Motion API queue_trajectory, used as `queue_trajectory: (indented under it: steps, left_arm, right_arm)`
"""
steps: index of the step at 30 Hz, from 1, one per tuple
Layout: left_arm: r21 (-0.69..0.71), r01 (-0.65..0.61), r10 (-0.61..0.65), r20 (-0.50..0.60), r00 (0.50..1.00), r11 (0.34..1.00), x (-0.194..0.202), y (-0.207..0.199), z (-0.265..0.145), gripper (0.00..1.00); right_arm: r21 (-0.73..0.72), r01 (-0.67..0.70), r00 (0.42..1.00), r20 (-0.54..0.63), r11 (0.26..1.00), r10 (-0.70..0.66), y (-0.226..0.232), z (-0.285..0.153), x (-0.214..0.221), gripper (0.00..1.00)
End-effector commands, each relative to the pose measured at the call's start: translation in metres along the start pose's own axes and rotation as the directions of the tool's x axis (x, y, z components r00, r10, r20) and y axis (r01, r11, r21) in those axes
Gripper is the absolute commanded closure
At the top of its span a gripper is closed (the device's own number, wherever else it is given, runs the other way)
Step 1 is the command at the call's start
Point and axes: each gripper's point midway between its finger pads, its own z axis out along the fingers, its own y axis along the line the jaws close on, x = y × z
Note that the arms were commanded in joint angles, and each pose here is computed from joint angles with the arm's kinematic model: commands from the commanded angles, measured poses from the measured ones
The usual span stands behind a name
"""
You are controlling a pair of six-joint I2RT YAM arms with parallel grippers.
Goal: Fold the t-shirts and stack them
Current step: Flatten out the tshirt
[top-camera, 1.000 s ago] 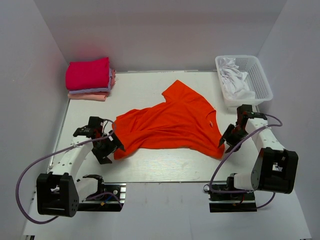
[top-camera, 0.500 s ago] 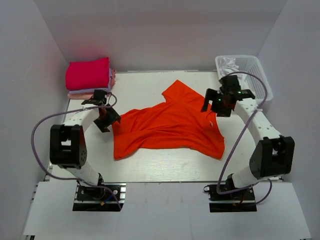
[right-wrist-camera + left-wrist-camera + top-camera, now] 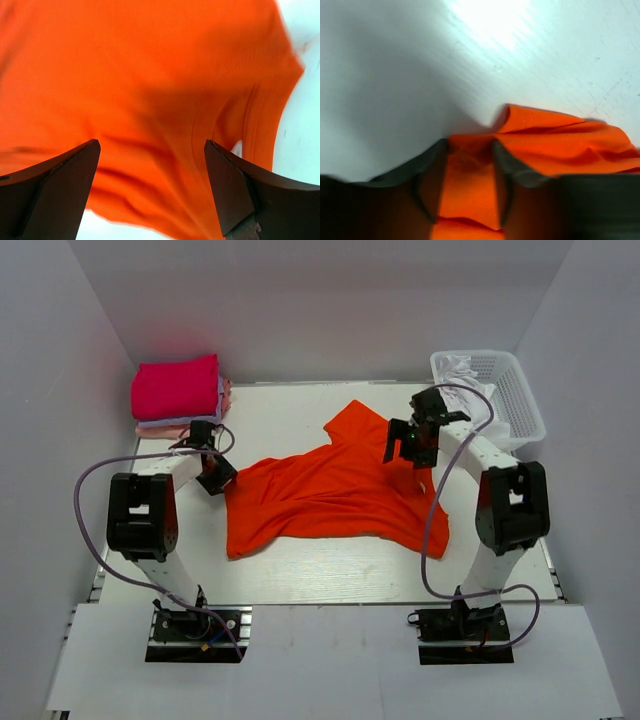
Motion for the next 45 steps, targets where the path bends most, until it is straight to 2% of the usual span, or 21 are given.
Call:
queue_trajectory:
  steps: [1, 2, 3, 5, 8, 11, 13, 17, 18, 20, 24, 27, 30, 32, 34, 35, 39, 40, 41, 44, 45]
  left_arm:
    - [0.090, -0.008, 0.006, 0.021, 1.000, 0.996, -0.002, -0.022, 0.002, 0.52]
    - [0.111, -0.008, 0.006, 0.018, 1.000, 0.994, -0.001, -0.025, 0.000, 0.60]
    - [0.161, -0.018, 0.018, 0.005, 1.000, 0.987, 0.003, -0.032, -0.002, 0.98]
    - [0.202, -0.021, 0.016, 0.027, 1.000, 0.979, -0.002, -0.039, -0.013, 1.00]
    - [0.245, -0.039, 0.002, 0.149, 0.989, 0.969, -0.027, -0.049, -0.036, 1.00]
    - [0.296, -0.081, -0.013, 0.303, 0.953, 0.952, -0.070, -0.070, -0.078, 1.00]
    - [0.295, -0.090, -0.016, 0.340, 0.940, 0.951, -0.084, -0.076, -0.095, 1.00]
    - [0.281, -0.149, 0.003, 0.461, 0.887, 0.948, -0.124, -0.089, -0.146, 1.00]
    - [0.267, -0.155, 0.010, 0.476, 0.880, 0.951, -0.127, -0.087, -0.152, 1.00]
    - [0.236, -0.135, -0.008, 0.519, 0.855, 0.962, -0.141, -0.077, -0.170, 1.00]
    - [0.117, -0.056, -0.025, 0.598, 0.801, 0.991, -0.152, -0.043, -0.194, 1.00]
    - [0.153, -0.074, -0.042, 0.643, 0.765, 0.985, -0.158, -0.046, -0.196, 1.00]
    - [0.207, -0.118, -0.041, 0.635, 0.772, 0.971, -0.160, -0.064, -0.189, 1.00]
    - [0.234, -0.123, -0.064, 0.659, 0.749, 0.965, -0.173, -0.076, -0.189, 1.00]
    - [0.258, -0.134, -0.063, 0.635, 0.770, 0.957, -0.175, -0.090, -0.167, 1.00]
    - [0.296, -0.150, -0.086, 0.654, 0.751, 0.943, -0.184, -0.103, -0.168, 1.00]
    - [0.348, -0.187, -0.092, 0.650, 0.754, 0.919, -0.208, -0.143, -0.137, 1.00]
    - [0.376, -0.203, -0.113, 0.668, 0.735, 0.904, -0.224, -0.159, -0.150, 1.00]
    - [0.372, -0.204, -0.099, 0.653, 0.751, 0.906, -0.227, -0.167, -0.125, 1.00]
    - [0.403, -0.222, -0.131, 0.685, 0.717, 0.888, -0.252, -0.197, -0.123, 1.00]
    - [0.375, -0.209, -0.101, 0.658, 0.746, 0.903, -0.250, -0.199, -0.083, 1.00]
  right_arm:
    - [0.002, -0.019, 0.995, 0.103, 1.000, 0.019, 0.005, 0.004, -0.049, 0.10]
    - [0.022, -0.034, 0.998, 0.056, 0.999, 0.033, 0.000, 0.019, -0.042, 0.10]
    - [0.026, -0.035, 0.997, 0.072, 0.999, 0.033, 0.002, 0.019, -0.051, 0.10]
    - [0.058, -0.014, 0.996, 0.085, 0.998, 0.009, -0.002, 0.029, -0.059, 0.10]
    - [0.109, 0.022, 0.990, 0.140, 0.994, -0.037, -0.003, 0.033, -0.080, 0.10]
    - [0.211, 0.035, 0.993, 0.106, 0.977, -0.059, -0.020, 0.053, -0.080, 0.12]
    - [0.221, 0.058, 0.994, 0.079, 0.973, -0.077, -0.023, 0.065, -0.076, 0.17]
    - [0.212, 0.049, 0.998, 0.024, 0.976, -0.056, -0.021, 0.078, -0.064, 0.55]
    - [0.219, 0.053, 0.999, -0.001, 0.974, -0.054, -0.024, 0.083, -0.055, 0.78]
    - [0.223, 0.038, 0.999, -0.030, 0.974, -0.033, -0.028, 0.088, -0.045, 1.00]
    - [0.261, 0.047, 0.993, -0.121, 0.964, -0.015, -0.039, 0.097, -0.019, 1.00]
    - [0.292, 0.041, 0.992, -0.128, 0.956, -0.003, -0.048, 0.100, -0.015, 1.00]
    - [0.287, 0.035, 0.993, -0.114, 0.957, -0.002, -0.045, 0.102, -0.021, 1.00]
    - [0.277, 0.029, 0.995, -0.098, 0.960, -0.001, -0.043, 0.103, -0.031, 1.00]
    - [0.281, 0.024, 0.997, -0.080, 0.959, -0.001, -0.041, 0.104, -0.038, 1.00]
    - [0.277, 0.019, 0.998, -0.065, 0.961, -0.001, -0.040, 0.105, -0.043, 1.00]
    - [0.252, 0.017, 1.000, -0.001, 0.968, -0.018, -0.031, 0.100, -0.065, 1.00]
    - [0.260, 0.021, 1.000, 0.010, 0.965, -0.024, -0.033, 0.098, -0.068, 1.00]
    - [0.271, 0.012, 0.999, 0.027, 0.962, -0.019, -0.034, 0.096, -0.073, 1.00]
    - [0.310, -0.005, 0.998, 0.059, 0.951, -0.014, -0.041, 0.092, -0.081, 1.00]
    - [0.304, -0.010, 0.998, 0.062, 0.953, -0.010, -0.041, 0.092, -0.083, 1.00]
